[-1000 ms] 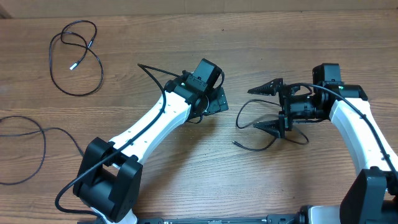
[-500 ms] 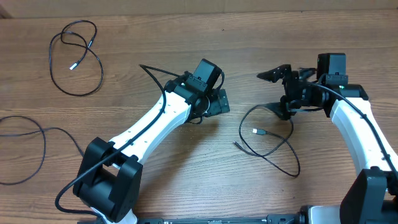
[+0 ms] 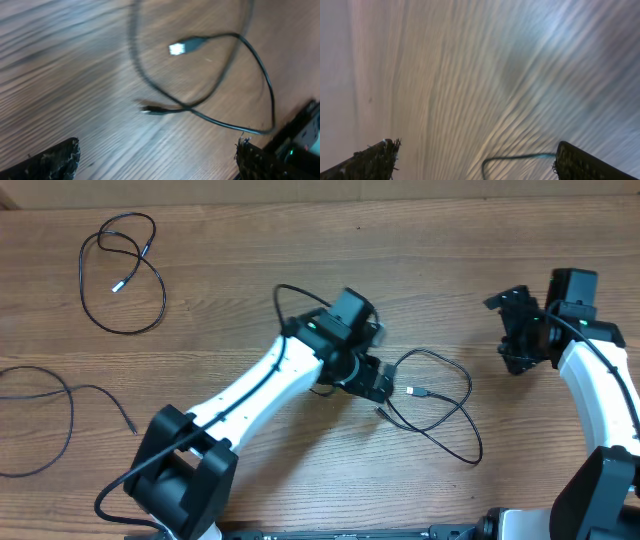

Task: Untangle cables
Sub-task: 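Lower the left gripper onto the black USB cable and grasp it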

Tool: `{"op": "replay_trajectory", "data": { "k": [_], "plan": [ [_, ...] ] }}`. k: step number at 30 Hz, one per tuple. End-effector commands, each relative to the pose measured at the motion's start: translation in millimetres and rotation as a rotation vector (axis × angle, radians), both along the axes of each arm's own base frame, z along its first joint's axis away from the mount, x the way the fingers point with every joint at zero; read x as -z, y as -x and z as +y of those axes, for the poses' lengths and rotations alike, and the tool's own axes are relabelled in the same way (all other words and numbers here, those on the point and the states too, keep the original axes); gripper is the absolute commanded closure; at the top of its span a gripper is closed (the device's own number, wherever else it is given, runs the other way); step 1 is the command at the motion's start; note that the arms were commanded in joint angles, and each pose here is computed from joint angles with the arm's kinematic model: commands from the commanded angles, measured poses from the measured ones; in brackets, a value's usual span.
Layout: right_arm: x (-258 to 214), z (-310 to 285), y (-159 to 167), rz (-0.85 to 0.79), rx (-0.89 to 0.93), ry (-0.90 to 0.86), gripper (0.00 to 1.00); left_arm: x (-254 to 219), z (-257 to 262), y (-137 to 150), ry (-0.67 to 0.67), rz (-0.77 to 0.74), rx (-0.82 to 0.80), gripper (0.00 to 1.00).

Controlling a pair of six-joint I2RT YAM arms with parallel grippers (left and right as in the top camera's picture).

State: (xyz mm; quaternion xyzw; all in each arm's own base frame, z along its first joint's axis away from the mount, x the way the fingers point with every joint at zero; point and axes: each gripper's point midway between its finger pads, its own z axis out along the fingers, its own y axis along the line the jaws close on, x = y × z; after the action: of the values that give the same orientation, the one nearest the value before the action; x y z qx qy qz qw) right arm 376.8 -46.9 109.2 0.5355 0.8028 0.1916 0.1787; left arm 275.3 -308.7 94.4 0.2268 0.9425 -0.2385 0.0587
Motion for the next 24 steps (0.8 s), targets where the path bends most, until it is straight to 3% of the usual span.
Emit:
{"op": "replay_trajectory", "data": {
  "k": [1,6,17,24],
  "plan": [
    [-3,-22,2,0.012,0.049,0.082,0.00,8,-16,9,-0.026,-0.081,0.122,0.00],
    [-2,-24,3,0.019,0.057,0.094,0.00,22,-32,12,-0.036,-0.108,0.154,0.00],
    [-2,-24,4,0.022,0.057,0.093,0.00,70,-46,20,-0.011,-0.022,0.238,0.00],
    [-2,-24,4,0.022,0.057,0.093,0.00,70,-50,15,0.005,-0.042,0.240,0.14]
  ]
}}
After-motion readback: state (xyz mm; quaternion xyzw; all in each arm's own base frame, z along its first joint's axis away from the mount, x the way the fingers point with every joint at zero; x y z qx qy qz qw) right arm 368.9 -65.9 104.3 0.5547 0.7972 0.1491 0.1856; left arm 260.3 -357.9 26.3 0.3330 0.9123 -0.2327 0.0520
